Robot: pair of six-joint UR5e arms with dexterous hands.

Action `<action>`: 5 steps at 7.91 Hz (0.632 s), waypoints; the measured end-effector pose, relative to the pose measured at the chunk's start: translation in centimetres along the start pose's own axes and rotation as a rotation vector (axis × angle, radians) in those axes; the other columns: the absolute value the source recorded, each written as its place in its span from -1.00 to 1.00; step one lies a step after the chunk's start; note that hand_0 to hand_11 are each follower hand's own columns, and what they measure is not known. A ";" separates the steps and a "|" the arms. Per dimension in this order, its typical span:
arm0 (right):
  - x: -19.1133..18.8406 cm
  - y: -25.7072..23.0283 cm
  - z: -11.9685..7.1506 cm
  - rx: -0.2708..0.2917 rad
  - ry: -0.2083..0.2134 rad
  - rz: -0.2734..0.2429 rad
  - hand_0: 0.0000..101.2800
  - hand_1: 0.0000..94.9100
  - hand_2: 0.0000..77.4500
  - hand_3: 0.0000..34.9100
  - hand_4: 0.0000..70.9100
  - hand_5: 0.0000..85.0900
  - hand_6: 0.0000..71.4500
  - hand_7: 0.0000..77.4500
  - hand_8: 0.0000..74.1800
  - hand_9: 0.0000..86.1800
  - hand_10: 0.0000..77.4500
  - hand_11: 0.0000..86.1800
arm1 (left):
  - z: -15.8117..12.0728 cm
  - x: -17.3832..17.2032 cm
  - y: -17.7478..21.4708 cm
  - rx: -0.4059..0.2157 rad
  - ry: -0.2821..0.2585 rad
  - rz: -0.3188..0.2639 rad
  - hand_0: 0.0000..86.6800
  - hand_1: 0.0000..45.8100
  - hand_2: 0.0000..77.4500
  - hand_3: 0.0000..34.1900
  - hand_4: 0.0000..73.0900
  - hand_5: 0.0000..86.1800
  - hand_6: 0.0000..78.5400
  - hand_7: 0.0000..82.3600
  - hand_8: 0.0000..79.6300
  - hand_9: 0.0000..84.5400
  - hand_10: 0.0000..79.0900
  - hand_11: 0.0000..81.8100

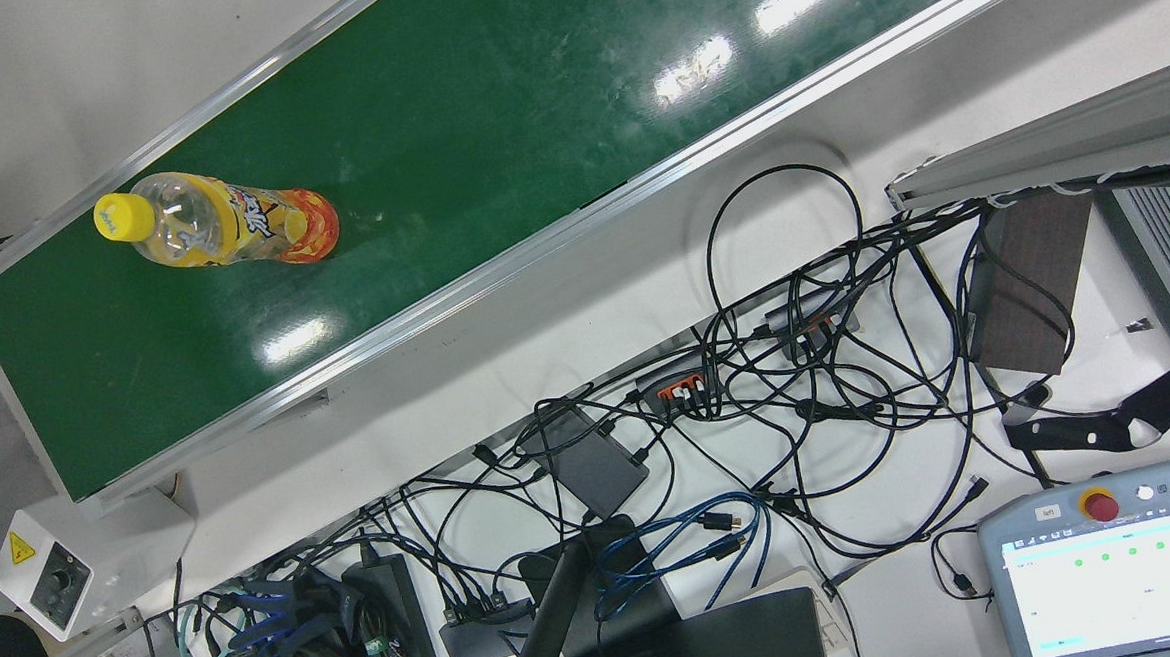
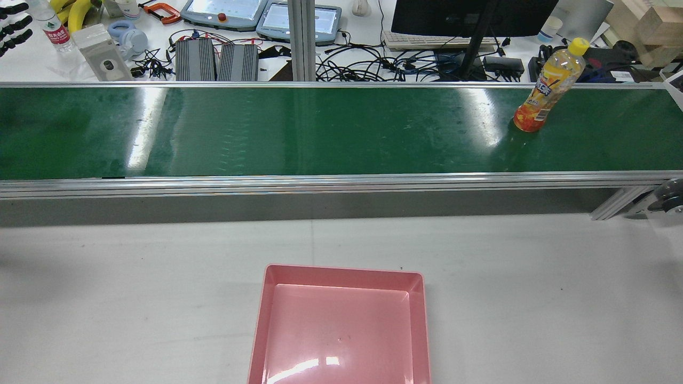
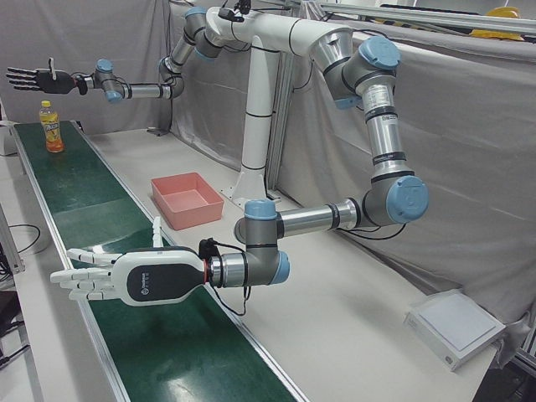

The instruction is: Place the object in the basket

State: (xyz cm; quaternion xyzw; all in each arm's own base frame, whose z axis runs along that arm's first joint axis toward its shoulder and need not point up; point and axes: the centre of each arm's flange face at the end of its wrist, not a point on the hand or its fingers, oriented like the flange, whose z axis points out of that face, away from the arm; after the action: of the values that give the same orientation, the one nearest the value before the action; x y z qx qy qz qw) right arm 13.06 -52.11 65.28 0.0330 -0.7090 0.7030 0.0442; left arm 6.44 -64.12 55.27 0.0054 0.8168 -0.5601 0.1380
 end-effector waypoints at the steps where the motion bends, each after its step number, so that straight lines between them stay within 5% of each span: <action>1: 0.0 0.0 0.0 0.000 0.000 0.000 -1.00 -1.00 -0.99 -0.99 -1.00 -1.00 -1.00 -0.99 -1.00 -1.00 -1.00 -1.00 | 0.0 0.0 0.0 0.000 0.000 0.000 0.13 -0.74 -1.00 -0.99 -0.51 -0.70 -1.00 -0.99 -0.85 -0.77 -0.88 -0.79; 5: 0.0 -0.1 0.0 0.001 0.000 0.000 -0.99 -1.00 -0.99 -0.98 -1.00 -1.00 -1.00 -0.99 -1.00 -1.00 -1.00 -1.00 | 0.2 0.4 0.7 -0.015 0.006 0.000 0.13 -0.74 -1.00 -0.99 -0.51 -0.68 -1.00 -0.99 -0.85 -0.77 -0.88 -0.79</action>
State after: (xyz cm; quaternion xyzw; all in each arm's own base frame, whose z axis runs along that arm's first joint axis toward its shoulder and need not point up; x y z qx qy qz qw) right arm 13.06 -52.06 65.35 0.0330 -0.7086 0.7035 0.0442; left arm 6.25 -64.06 54.47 0.0059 0.8214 -0.5541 0.1354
